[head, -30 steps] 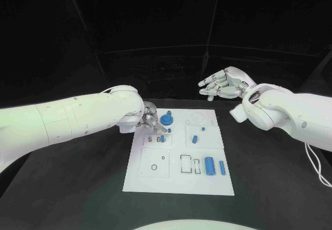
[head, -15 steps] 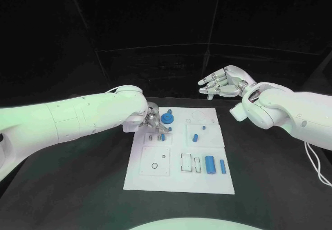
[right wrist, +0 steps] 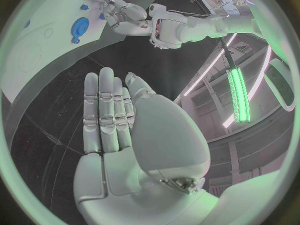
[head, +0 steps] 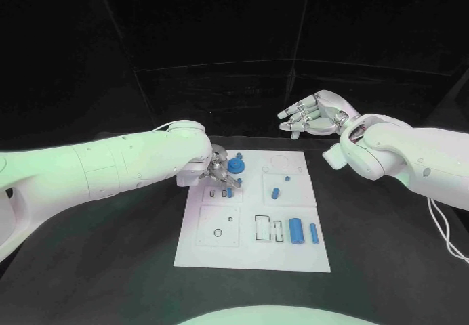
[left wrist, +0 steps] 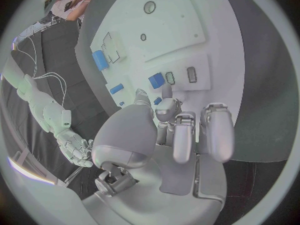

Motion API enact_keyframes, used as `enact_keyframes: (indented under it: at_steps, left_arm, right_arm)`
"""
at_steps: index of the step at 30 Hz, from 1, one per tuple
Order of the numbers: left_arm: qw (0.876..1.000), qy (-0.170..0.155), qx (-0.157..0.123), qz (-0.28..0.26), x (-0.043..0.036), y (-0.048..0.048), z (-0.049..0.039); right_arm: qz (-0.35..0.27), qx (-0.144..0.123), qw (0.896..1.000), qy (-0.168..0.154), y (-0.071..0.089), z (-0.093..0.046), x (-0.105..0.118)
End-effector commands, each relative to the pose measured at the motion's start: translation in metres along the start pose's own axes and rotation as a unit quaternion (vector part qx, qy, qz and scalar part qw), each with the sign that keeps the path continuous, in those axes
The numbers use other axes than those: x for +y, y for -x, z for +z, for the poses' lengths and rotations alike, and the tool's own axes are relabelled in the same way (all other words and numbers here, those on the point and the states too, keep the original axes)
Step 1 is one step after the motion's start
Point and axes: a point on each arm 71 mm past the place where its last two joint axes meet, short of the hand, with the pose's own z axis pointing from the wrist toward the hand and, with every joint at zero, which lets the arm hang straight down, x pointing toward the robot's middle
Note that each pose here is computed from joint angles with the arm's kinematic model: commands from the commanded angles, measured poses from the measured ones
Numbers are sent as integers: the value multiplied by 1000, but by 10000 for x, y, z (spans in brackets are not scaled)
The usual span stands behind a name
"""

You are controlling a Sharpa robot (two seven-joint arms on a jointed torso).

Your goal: Assemble the parts on the task board

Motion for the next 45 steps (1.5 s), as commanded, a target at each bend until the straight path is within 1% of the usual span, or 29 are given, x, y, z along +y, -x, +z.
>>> enact_keyframes:
  at_steps: [1,12,17,23,39,45]
  left_arm:
    - [1000,6,11,11,1,-9,5]
    - [1000,11,22,16,-4,-33,39]
    - [999,12,25,16,-2,-54,64]
    - [999,12,26,16,-16,-77,79]
    - [1000,5,26,14,-44,-102,72]
    - [1000,2,23,4,-23,-105,59]
  right_arm:
    - [0,4,1000,4,-5,10,21]
    - [0,6,1000,4,-8,10,22]
    - [0,7,1000,4,-14,13,25]
    - [0,7,1000,4,-16,18,24]
    - [0,7,1000,2,-9,35,9]
    - [-2,7,1000,1,-3,45,-2]
